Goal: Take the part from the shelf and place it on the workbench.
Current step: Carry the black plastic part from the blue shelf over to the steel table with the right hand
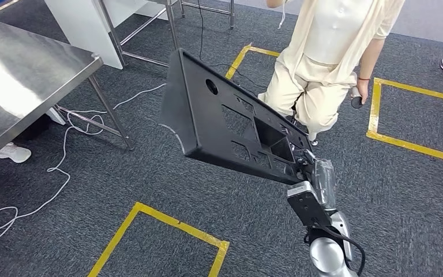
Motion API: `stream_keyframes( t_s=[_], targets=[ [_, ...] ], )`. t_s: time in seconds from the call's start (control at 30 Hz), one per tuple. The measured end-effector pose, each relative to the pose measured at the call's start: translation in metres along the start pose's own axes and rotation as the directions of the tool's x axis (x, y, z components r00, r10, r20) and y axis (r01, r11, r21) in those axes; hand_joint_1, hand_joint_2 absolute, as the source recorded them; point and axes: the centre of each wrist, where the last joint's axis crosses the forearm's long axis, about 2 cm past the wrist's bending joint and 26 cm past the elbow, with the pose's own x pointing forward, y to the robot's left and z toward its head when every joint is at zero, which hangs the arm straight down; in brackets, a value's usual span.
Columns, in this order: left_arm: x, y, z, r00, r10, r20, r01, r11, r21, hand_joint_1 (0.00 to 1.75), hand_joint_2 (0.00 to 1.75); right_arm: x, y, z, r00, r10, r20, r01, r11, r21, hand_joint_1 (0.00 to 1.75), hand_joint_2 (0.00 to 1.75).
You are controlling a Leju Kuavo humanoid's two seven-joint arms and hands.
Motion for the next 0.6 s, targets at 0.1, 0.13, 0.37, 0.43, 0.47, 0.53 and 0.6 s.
stream_keyframes(
  t_s=[0.1,0.13,0.37,0.43,0.47,0.53,0.6],
  targets=[
    [0.0004,0.0,-0.0001,1.0,0.0,0.002,0.0,1.0,0.001,0.0,1.75,-0.0002,-0.0001,0.0005,1.0,0.001,-0.001,-0.001,1.0,0.001,1.75,1.75],
    [0.0,0.0002,0.0,1.0,0.0,0.001,0.0,1.0,0.001,0.0,1.75,-0.0002,-0.0001,0.0005,1.0,0.001,-0.001,-0.001,1.0,0.001,1.75,1.75],
    [0.0015,0.0003,-0.0005,1.0,0.0,0.005,0.0,1.0,0.002,0.0,1.75,0.0001,-0.0002,-0.0004,1.0,0.002,0.003,-0.002,1.0,0.0,1.75,1.75],
    [0.0014,0.0002,-0.0004,1.0,0.002,0.004,-0.002,1.0,0.0,0.0,1.75,0.0002,-0.0005,-0.0007,1.0,0.003,0.005,-0.003,1.0,0.001,1.75,1.75],
    [0.0016,0.0,-0.0005,1.0,0.004,0.005,-0.004,1.0,-0.002,0.0,1.75,0.0001,-0.0007,-0.0009,1.0,0.003,0.005,-0.003,1.0,0.001,1.75,1.75],
    [0.0025,-0.0004,-0.0007,1.0,0.012,0.006,-0.012,1.0,-0.005,0.0,1.75,-0.0007,-0.001,-0.0006,1.0,0.003,0.004,-0.003,1.0,0.005,1.75,1.75],
    [0.0025,-0.0003,-0.0007,1.0,0.017,0.006,-0.017,1.0,-0.006,0.0,1.75,-0.002,-0.0009,0.0002,1.0,0.002,0.0,-0.002,1.0,0.009,1.75,1.75]
  ],
)
